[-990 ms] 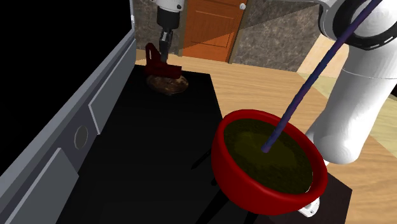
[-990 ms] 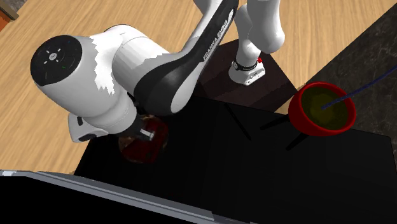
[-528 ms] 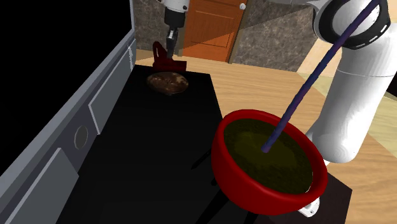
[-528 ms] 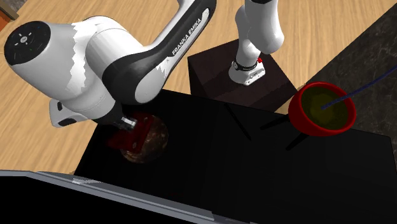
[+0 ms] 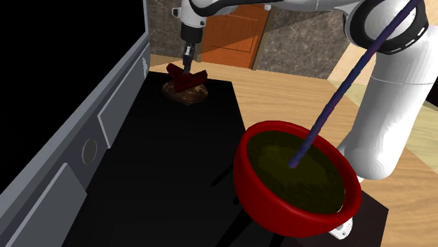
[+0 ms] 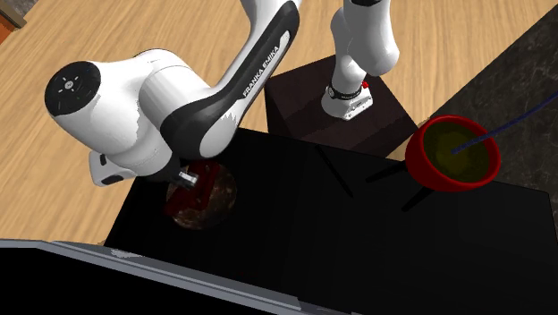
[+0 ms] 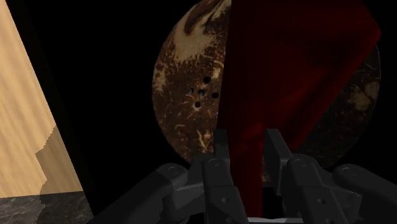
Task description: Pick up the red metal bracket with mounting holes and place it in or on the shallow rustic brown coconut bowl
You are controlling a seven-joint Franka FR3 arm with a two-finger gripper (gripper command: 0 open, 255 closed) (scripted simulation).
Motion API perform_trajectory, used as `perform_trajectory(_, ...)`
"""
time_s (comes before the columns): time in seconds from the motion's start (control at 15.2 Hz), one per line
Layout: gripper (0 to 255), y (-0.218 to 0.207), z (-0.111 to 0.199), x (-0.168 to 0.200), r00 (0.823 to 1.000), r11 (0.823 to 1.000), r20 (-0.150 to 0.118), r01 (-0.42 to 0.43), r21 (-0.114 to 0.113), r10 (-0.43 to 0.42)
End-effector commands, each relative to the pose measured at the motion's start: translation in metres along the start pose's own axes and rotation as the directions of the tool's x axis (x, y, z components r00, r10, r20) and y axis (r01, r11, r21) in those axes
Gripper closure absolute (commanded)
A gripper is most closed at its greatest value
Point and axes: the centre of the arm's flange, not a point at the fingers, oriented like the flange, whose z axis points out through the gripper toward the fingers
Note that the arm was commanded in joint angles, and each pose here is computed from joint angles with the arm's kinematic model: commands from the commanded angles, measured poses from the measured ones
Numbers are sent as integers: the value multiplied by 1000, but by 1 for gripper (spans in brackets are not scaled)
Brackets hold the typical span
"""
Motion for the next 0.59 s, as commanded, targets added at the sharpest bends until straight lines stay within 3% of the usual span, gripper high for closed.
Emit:
perform_trajectory(0.0, 255, 0, 10, -1, 1000, 1000, -1, 0, 0, 0)
perform_trajectory(0.53, 255, 0, 24, -1, 1000, 1000, -1, 0, 0, 0)
